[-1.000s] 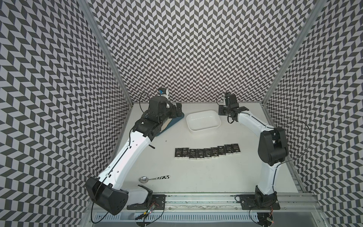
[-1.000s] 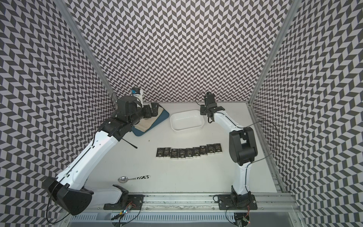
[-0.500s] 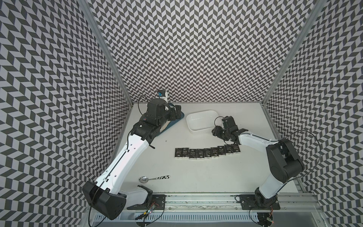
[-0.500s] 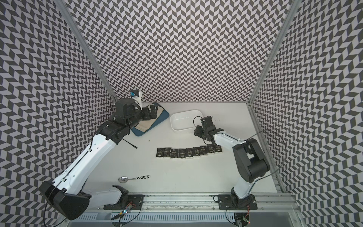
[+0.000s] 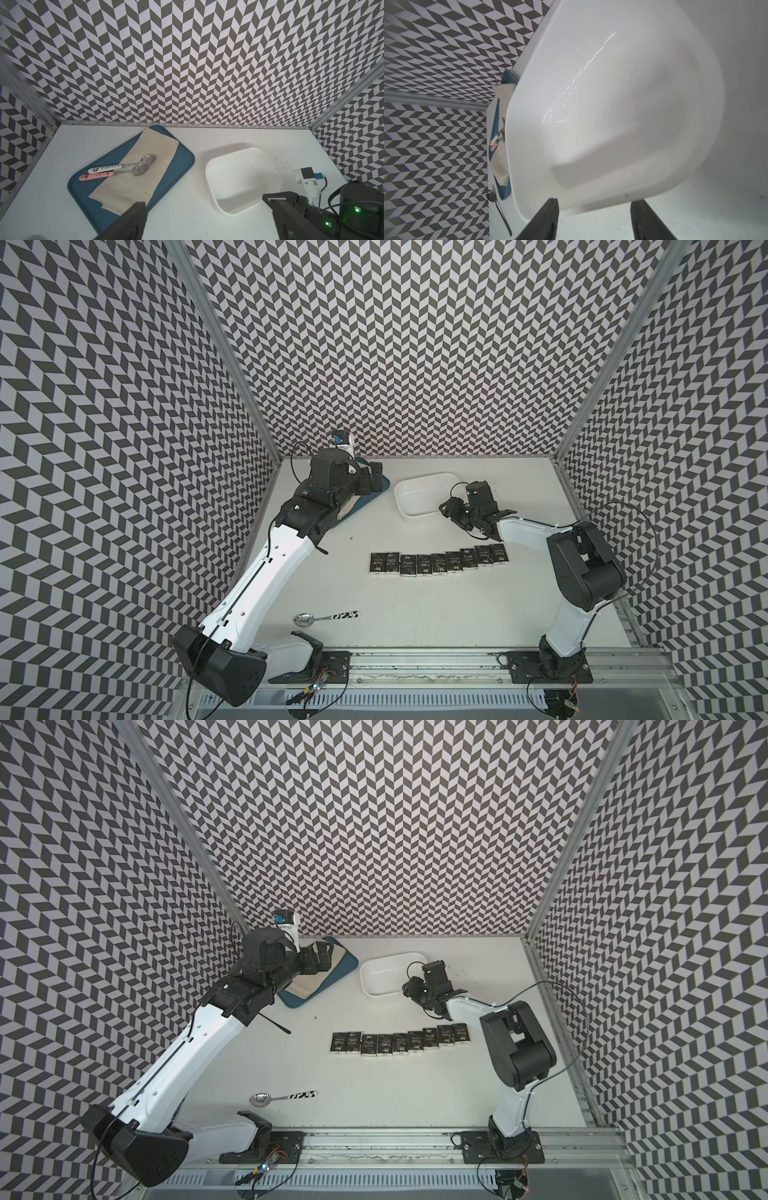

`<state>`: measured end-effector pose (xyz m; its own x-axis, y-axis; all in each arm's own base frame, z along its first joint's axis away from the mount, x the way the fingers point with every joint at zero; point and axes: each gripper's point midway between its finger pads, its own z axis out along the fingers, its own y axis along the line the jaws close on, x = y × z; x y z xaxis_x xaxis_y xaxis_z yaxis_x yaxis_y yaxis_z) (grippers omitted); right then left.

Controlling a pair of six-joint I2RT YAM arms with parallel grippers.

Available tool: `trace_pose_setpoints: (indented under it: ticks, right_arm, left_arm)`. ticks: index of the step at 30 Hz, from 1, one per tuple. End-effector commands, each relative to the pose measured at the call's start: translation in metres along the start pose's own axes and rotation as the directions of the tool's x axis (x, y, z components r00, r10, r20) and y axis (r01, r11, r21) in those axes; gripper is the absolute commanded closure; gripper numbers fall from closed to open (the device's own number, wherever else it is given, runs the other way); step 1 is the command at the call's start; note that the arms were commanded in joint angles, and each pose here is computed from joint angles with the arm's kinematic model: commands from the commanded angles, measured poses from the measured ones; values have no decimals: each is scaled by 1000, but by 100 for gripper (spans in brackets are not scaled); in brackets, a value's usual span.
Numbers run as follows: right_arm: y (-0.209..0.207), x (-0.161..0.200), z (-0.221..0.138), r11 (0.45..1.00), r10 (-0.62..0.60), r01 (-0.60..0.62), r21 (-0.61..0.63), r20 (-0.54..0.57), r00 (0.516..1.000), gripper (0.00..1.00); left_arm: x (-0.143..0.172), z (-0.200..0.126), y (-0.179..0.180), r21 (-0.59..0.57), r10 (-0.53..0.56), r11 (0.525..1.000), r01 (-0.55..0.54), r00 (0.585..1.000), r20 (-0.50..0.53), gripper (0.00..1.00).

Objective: Take the pocket tissues out of the storage box
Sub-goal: Adjust the storage box at the center of the board.

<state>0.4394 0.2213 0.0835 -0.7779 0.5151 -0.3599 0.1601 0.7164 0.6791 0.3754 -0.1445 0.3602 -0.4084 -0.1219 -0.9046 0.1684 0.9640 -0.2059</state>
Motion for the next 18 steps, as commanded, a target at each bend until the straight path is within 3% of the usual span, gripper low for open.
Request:
trace_pose_setpoints:
  ticks: [1, 10, 18]
  right_arm:
    - [15, -22, 3, 998, 18, -16, -60, 43, 999, 44]
    - [-12, -46, 10, 999, -24, 21, 47, 57, 998, 72]
    - [-38, -64, 16, 994, -43, 38, 107, 41, 998, 79]
  left_arm:
    - [-11, -5, 2, -17, 16, 1000, -15, 999, 31, 1]
    - [-14, -5, 5, -29, 13, 1000, -12, 999, 39, 1]
    - [-15, -6, 4, -24, 11, 1000, -10, 999, 40, 1]
